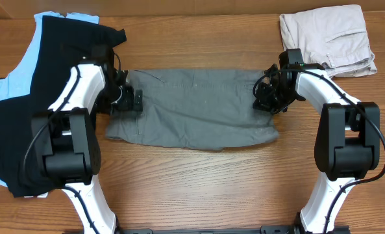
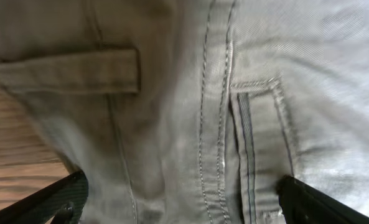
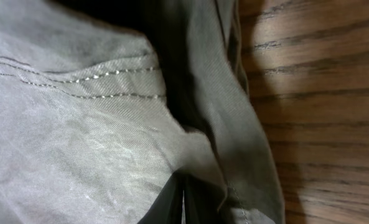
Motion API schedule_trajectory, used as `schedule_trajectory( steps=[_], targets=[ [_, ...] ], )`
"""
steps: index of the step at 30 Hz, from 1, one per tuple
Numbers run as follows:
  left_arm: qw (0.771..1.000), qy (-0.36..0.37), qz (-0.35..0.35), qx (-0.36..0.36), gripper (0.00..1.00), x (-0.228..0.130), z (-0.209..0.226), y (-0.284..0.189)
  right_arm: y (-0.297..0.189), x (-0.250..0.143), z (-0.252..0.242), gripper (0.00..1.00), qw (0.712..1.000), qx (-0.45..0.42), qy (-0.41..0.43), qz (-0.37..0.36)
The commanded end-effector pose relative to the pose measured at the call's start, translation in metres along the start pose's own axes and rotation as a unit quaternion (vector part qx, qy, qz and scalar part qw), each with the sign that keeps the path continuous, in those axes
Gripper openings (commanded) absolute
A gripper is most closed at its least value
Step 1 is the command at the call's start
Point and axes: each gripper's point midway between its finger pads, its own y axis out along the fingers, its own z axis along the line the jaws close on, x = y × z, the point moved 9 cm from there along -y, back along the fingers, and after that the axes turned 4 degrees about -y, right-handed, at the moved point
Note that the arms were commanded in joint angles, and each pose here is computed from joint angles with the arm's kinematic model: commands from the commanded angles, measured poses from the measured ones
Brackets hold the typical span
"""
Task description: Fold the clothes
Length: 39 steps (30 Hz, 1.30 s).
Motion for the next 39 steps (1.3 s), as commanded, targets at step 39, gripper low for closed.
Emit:
schedule_trajectory(
  steps=[39],
  targets=[
    [0.999, -0.03, -0.015, 0.039, 1.0, 0.012, 0.005, -0.026, 0.003, -0.004, -0.007, 0.12, 0.999, -0.035, 0.004, 0.004]
  ],
)
